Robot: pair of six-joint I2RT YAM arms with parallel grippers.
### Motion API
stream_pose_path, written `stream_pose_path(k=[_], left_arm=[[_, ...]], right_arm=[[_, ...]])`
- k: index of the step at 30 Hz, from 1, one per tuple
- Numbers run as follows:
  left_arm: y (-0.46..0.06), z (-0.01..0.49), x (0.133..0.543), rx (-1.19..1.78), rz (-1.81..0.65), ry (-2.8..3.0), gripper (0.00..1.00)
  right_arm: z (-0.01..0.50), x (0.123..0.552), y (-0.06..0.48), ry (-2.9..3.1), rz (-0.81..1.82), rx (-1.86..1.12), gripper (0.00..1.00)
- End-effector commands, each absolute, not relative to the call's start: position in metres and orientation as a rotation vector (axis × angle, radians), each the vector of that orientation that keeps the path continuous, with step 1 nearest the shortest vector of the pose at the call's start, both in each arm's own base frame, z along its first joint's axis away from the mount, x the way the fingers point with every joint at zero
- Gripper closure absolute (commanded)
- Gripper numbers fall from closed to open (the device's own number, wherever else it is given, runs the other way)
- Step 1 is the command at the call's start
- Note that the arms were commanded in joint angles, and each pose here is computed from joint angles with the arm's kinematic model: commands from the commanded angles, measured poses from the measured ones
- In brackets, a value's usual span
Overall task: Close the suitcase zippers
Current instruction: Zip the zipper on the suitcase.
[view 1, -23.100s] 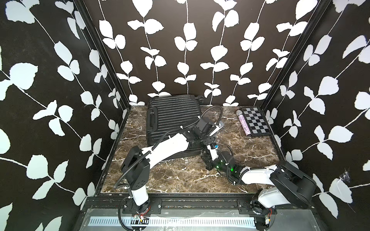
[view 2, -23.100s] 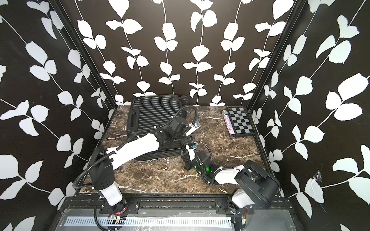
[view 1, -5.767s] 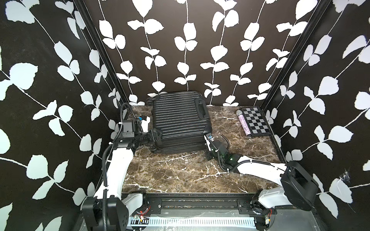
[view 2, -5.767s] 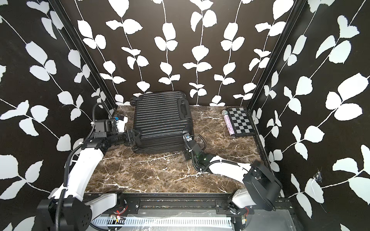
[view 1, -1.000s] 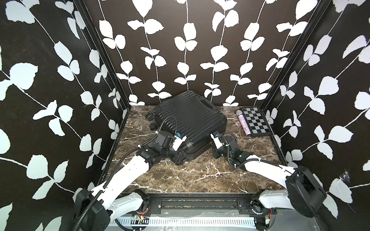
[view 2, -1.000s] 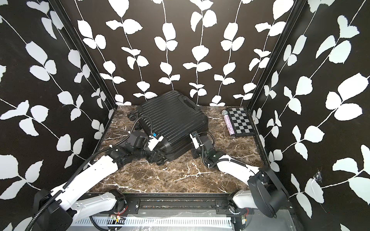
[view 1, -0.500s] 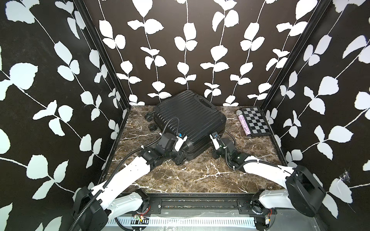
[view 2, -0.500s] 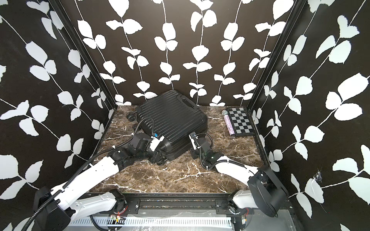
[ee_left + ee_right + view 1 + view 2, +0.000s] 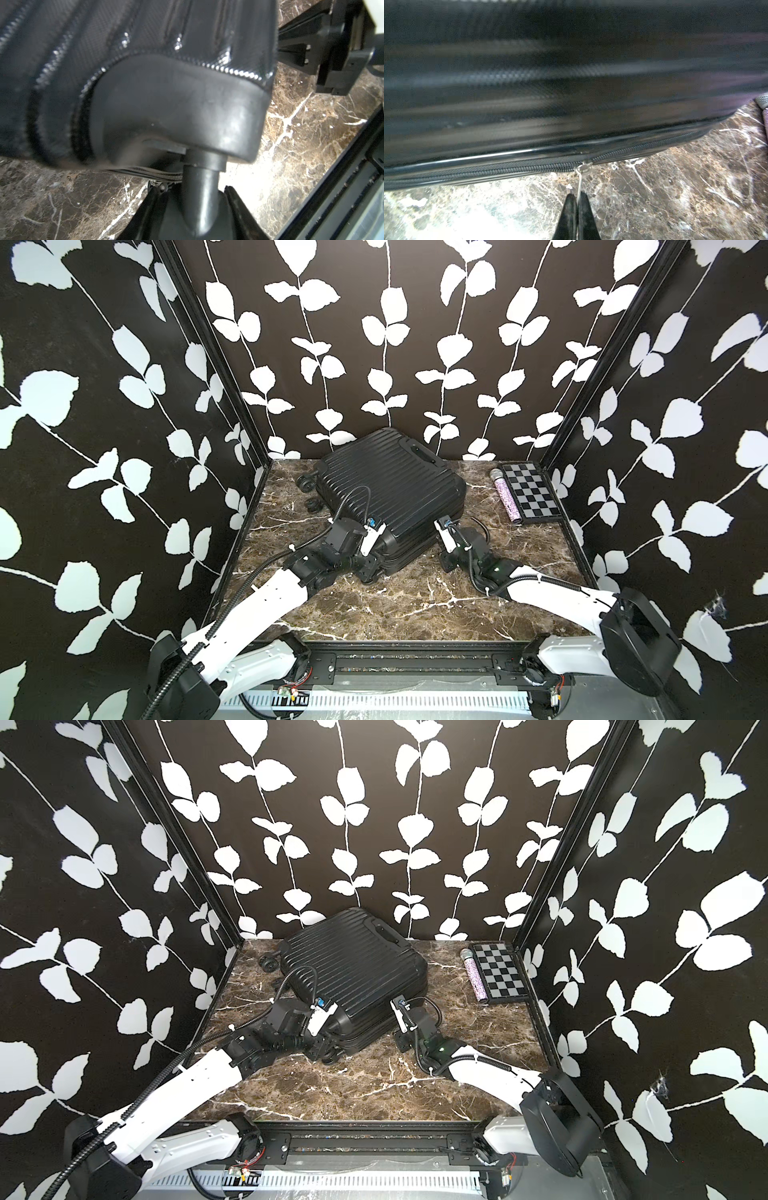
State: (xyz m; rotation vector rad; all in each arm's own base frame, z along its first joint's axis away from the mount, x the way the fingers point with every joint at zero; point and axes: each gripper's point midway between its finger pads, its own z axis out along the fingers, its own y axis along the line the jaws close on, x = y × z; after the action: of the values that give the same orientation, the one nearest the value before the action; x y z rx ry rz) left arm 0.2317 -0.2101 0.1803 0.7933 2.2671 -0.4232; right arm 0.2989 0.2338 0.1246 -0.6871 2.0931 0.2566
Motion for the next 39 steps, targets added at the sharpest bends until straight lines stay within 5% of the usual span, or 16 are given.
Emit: stream_pose_path(k=[1, 14, 24, 39], left_arm=[[-0.211, 0.239, 0.28, 0.45, -0.477, 2.101, 1.0], [-0.233, 0.238, 0.282, 0.464, -0.605, 2.108, 1.0], [-0.212, 0.234, 0.277, 0.48, -0.48, 2.126, 1.0], [-0.201, 0.233, 0.272, 0.496, -0.416, 2.132, 1.0]], right_arm=[[0.143, 0.261, 0.278, 1.996, 0.552, -0.897, 1.0], [0.146, 0.235, 0.313, 1.93, 0.709, -1.063, 1.0], [0.13, 0.3, 0.241, 2.148, 0.272, -0.671, 1.0], [0.127, 0.324, 0.203, 2.228, 0.234, -0.439, 1.0]])
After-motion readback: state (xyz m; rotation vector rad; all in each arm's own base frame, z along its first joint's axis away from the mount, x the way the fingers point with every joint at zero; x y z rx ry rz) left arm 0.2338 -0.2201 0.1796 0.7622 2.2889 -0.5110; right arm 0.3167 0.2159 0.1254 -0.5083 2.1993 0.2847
